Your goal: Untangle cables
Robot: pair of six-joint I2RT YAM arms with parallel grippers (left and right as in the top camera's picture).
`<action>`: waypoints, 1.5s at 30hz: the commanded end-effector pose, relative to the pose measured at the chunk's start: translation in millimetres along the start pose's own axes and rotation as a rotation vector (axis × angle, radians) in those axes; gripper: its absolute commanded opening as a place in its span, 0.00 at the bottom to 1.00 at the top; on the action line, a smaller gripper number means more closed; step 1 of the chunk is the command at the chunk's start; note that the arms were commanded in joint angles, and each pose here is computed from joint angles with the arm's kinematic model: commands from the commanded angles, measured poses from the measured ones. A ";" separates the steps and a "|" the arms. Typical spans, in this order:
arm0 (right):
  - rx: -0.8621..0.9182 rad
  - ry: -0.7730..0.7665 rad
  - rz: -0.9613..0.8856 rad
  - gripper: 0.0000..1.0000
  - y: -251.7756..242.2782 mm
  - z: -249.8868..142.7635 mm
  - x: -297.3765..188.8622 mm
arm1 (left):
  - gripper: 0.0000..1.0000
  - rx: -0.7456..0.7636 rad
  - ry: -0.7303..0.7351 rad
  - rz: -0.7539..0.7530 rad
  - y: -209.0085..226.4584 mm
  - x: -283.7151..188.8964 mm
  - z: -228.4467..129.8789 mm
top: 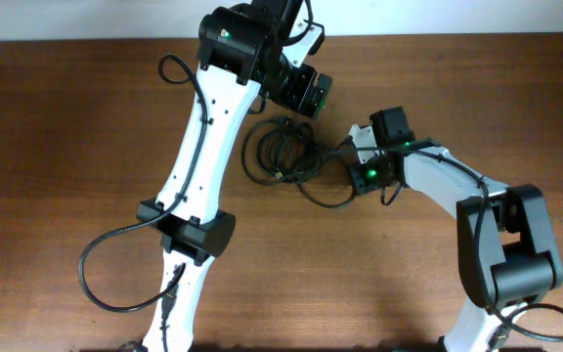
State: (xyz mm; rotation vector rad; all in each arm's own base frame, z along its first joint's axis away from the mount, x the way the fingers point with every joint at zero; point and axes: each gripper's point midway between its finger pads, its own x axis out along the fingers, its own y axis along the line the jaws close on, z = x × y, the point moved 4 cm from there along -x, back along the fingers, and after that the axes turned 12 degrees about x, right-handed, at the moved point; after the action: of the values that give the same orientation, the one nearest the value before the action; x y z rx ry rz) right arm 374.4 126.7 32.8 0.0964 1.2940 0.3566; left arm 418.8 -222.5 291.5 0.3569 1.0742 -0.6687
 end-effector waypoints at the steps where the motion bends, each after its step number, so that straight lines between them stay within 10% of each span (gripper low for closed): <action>1: 0.049 0.183 -0.041 0.04 -17.5 -50.4 42.6 | 0.99 0.007 -0.046 0.017 -3.1 -20.0 3.0; 10: -0.055 -0.268 -0.058 0.04 36.2 57.9 -154.9 | 0.99 0.012 -0.045 0.014 -5.8 -19.6 3.5; 18: -0.098 -0.583 -0.086 0.04 63.6 54.6 -299.8 | 0.99 0.047 -0.045 0.013 -21.5 -17.2 7.0; 23: -0.055 -0.389 -0.109 0.04 46.4 44.0 -237.0 | 0.99 0.075 -0.038 0.059 -28.0 -15.7 8.9; 25: 0.025 -0.269 -0.117 0.78 34.9 36.0 -195.5 | 0.99 0.075 -0.038 0.059 -28.1 -15.6 8.9; 26: 0.059 -0.209 -0.124 0.94 30.0 30.4 -178.8 | 0.99 0.075 -0.038 0.059 -28.1 -15.6 8.9; 30: 0.112 0.047 -0.138 0.99 13.9 9.7 -110.4 | 0.99 0.076 -0.039 0.060 -28.1 -15.6 9.1; 45: 0.162 0.233 -0.144 0.97 -4.7 -7.3 -29.8 | 0.99 0.074 -0.031 0.093 -23.7 -15.9 8.2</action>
State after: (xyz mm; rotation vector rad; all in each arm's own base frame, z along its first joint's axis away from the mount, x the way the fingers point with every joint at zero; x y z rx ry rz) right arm 365.4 108.4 66.5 0.0698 1.5124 0.1537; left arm 405.6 -248.6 291.0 0.4454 1.0523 -0.6742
